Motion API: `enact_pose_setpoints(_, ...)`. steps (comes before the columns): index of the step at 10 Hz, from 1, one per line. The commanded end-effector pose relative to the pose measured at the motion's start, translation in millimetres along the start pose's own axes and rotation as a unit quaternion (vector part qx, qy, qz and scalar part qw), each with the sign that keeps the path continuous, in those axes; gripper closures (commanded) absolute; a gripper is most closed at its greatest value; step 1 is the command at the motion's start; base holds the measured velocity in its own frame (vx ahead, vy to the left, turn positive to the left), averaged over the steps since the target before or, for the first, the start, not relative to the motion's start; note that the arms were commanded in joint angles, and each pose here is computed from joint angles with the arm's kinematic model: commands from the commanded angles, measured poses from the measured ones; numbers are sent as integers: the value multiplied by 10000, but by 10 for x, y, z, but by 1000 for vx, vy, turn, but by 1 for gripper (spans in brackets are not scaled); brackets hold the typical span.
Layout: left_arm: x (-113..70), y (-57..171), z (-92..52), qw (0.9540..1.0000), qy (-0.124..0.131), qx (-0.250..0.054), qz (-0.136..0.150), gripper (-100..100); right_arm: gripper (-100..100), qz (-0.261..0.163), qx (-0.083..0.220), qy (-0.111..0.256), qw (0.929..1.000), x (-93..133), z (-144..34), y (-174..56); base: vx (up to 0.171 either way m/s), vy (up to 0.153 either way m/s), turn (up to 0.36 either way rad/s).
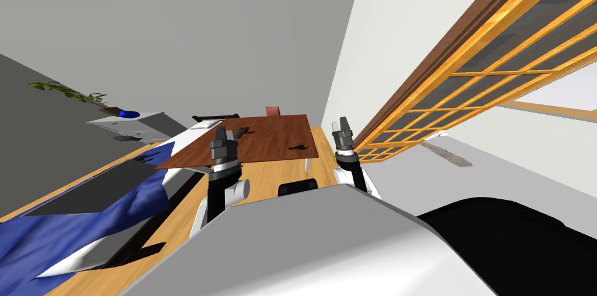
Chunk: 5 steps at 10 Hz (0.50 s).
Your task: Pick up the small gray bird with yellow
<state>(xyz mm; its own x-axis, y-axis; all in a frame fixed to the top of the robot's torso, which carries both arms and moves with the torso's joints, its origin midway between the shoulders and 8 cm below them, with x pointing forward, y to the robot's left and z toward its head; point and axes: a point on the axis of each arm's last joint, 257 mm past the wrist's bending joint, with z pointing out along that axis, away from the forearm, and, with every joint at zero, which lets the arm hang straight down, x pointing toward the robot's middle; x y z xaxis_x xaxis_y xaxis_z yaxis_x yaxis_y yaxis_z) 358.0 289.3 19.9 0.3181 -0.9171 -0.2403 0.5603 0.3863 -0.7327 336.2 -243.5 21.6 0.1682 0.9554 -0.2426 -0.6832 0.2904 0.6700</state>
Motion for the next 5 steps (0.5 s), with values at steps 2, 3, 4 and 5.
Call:
enact_pose_setpoints(2,0,0,0,10000,0,0,0,0,-100,-162,295,312,9989,67,-172,-207,-230,47,-175)
enact_pose_setpoints(3,0,0,0,10000,0,0,0,0,-100,-236,462,428,9977,94,-271,-324,-189,69,-106)
enact_pose_setpoints(4,0,0,0,10000,0,0,-1,0,-100,-321,666,547,9958,118,-392,-464,-169,67,-91)
enact_pose_setpoints(5,0,0,0,10000,0,0,-1,0,-100,-420,902,673,9928,136,-536,-619,-186,74,-49)
